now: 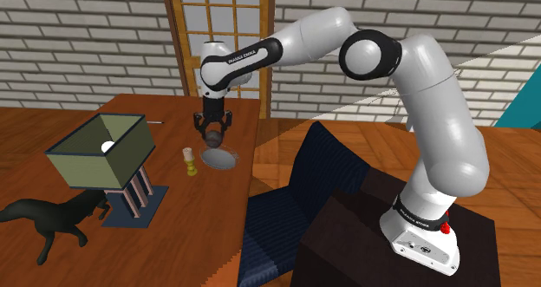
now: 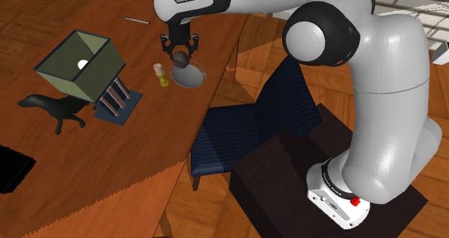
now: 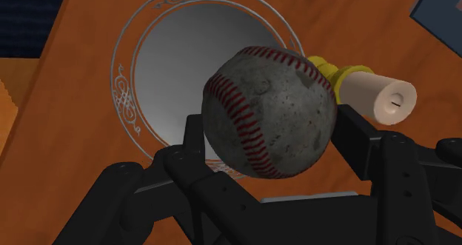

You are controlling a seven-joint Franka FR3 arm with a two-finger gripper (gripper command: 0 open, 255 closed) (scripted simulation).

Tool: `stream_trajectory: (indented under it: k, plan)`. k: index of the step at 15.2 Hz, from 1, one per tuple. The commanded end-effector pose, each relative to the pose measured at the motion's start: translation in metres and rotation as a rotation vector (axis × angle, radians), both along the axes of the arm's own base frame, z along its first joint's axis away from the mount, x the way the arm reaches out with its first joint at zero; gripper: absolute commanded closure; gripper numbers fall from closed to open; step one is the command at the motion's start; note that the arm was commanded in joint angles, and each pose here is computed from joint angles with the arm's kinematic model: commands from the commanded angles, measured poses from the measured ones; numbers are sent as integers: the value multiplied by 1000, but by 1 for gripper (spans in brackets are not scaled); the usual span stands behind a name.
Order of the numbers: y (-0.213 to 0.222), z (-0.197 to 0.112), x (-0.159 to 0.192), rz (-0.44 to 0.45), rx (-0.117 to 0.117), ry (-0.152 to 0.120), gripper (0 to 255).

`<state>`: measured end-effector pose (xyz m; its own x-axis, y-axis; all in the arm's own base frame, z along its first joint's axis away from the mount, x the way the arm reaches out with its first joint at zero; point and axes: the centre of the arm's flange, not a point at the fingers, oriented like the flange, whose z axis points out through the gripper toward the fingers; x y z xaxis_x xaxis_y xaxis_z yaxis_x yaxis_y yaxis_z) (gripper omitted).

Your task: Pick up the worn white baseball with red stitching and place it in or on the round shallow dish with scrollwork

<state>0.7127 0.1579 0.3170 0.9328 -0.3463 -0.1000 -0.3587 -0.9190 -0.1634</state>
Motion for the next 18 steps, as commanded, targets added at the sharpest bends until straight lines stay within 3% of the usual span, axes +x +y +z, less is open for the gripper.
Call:
stream_trajectory:
  k: [1,12,18]
  plan:
    - [-1,-10,1,1,0,0,255]
    - [-1,-68,1,1,0,0,255]
    - [-1,-68,1,1,0,0,255]
